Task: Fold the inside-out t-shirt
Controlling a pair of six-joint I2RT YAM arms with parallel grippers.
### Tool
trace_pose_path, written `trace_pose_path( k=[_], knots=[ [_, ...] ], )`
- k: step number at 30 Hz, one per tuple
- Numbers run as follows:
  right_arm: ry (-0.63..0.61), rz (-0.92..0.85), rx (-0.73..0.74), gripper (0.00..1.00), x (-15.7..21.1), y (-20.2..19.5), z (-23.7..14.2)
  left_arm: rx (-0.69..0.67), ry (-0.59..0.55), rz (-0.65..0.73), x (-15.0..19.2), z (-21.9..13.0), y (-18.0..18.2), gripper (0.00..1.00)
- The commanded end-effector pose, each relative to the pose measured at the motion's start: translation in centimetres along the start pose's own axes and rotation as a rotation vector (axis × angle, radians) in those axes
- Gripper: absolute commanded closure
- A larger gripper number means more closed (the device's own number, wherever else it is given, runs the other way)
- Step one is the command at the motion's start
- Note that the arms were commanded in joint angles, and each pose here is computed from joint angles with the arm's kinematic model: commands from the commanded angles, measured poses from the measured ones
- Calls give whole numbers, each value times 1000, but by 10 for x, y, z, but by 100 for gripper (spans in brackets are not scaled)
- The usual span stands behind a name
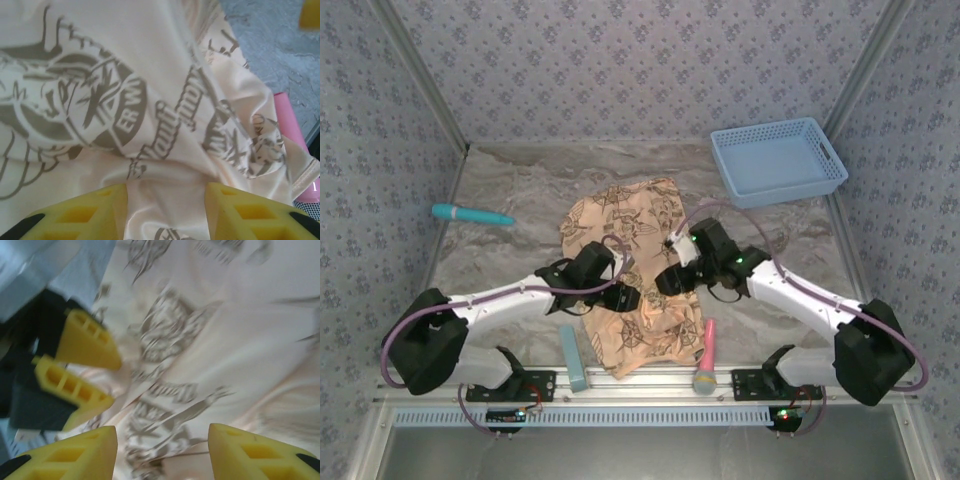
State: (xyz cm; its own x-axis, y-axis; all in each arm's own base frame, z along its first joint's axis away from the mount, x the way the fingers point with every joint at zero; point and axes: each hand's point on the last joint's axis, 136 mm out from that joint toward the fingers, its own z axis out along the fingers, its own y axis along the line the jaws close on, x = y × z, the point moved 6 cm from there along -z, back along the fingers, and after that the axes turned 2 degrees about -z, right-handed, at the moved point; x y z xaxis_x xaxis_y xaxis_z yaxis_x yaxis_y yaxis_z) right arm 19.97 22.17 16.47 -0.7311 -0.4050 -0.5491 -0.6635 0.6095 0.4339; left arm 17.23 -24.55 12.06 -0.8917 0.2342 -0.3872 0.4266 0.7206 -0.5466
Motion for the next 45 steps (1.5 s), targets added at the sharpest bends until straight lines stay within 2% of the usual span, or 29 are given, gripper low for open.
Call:
trace_pose_path(
  k=[1, 7, 9, 10, 13, 14, 19, 26, 28, 32, 34, 36, 37, 38, 42, 43, 45],
  knots=[
    [124, -11, -78, 45, 26, 16, 14, 107, 7, -44, 3, 1, -10, 55],
    [203, -90, -17, 44, 42, 26, 31, 204, 39, -38, 8, 3, -22, 55],
    [215, -109, 3, 49, 45, 27, 34, 213, 40, -31, 11, 2, -22, 54],
    [215, -121, 12, 58, 45, 28, 35, 212, 34, -35, 13, 1, -21, 53],
    [202, -136, 54, 97, 45, 26, 33, 225, 27, -35, 15, 0, -21, 50],
    [190, -136, 67, 100, 45, 24, 31, 235, 29, -30, 14, -1, -23, 50],
    [98, -129, 60, 100, 42, 20, 17, 276, 81, -38, 12, 9, -31, 50],
    [24, -113, 30, 100, 44, 15, 3, 316, 59, -32, 0, 9, -44, 51],
    [1, -118, 22, 100, 42, 16, -1, 318, 45, -31, -3, 5, -46, 47],
    [-57, -136, 12, 100, 38, 18, -9, 271, 1, -58, -10, 1, -44, 23],
    [-96, -145, 5, 100, 35, 20, -14, 254, 17, -73, -12, 5, -44, 23],
    [-136, -143, 4, 100, 32, 19, -19, 239, 56, -92, -12, 15, -42, 30],
    [-145, -136, 9, 100, 32, 17, -21, 241, 75, -97, -11, 19, -41, 40],
    [-151, -126, 23, 100, 33, 14, -22, 247, 96, -95, -10, 23, -41, 54],
    [-118, -38, 176, 100, 45, -11, -23, 258, 96, -54, -8, 20, -41, 92],
    [-106, -11, 233, 100, 48, -18, -24, 262, 83, -39, -10, 15, -41, 97],
    [-92, 44, 339, 100, 56, -33, -25, 246, 27, -8, -16, 2, -41, 100]
  ],
)
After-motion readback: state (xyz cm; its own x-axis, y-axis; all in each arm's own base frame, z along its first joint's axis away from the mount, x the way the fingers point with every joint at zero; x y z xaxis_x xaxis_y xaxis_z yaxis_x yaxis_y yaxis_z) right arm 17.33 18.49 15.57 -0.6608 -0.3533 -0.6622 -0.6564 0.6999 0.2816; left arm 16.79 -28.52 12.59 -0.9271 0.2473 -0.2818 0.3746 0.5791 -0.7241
